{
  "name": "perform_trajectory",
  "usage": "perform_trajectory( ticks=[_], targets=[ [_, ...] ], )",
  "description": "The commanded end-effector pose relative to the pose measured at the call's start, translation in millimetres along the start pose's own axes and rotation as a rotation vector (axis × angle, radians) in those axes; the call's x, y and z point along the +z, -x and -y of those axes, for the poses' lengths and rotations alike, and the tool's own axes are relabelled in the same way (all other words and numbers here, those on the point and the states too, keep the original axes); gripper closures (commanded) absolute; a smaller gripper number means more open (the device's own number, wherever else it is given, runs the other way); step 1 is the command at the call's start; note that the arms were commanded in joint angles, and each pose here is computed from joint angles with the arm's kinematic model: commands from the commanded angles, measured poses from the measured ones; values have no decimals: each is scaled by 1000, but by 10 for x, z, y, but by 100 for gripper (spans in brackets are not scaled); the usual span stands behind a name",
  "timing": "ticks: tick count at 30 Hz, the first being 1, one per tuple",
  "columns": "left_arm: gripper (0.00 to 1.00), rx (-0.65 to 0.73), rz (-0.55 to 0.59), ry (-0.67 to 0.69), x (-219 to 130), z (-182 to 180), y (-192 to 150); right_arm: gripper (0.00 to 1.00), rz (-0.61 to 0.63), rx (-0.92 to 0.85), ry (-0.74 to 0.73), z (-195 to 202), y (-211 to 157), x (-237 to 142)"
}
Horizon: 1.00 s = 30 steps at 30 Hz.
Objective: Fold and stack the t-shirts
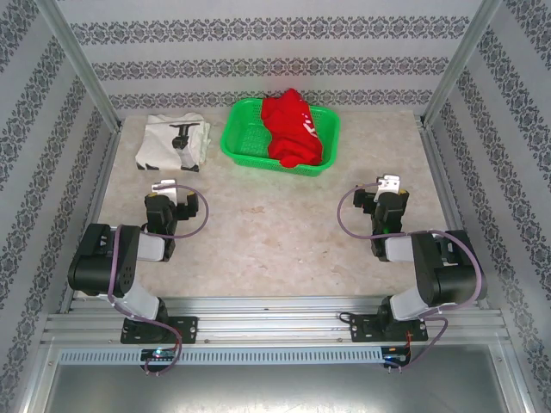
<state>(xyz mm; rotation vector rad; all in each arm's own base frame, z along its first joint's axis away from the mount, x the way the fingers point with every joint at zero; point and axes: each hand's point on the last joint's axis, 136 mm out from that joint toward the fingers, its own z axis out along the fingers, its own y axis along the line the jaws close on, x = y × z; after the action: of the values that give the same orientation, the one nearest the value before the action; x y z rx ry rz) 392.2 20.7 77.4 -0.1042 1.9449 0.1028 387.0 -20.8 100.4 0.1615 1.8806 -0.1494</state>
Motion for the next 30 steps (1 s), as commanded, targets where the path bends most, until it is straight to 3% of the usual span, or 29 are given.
perform_trajectory(
  ticks=[1, 23, 25, 26, 30],
  targets=[
    [0, 21, 32, -21, 17, 53, 121, 2, 29, 17, 6, -1, 85, 18],
    [0, 22, 40, -26, 3, 55, 167, 2, 36, 4, 31, -45, 166, -1],
    [0, 36, 10, -19, -77, 65, 358, 2, 47, -46, -21, -89, 421, -75],
    [0, 31, -13, 3, -124, 35, 499, 2, -14, -58, -28, -101, 454, -120],
    [0, -90, -22, 17, -484, 52, 1370, 2, -176, 112, 81, -265, 999, -415]
  ],
)
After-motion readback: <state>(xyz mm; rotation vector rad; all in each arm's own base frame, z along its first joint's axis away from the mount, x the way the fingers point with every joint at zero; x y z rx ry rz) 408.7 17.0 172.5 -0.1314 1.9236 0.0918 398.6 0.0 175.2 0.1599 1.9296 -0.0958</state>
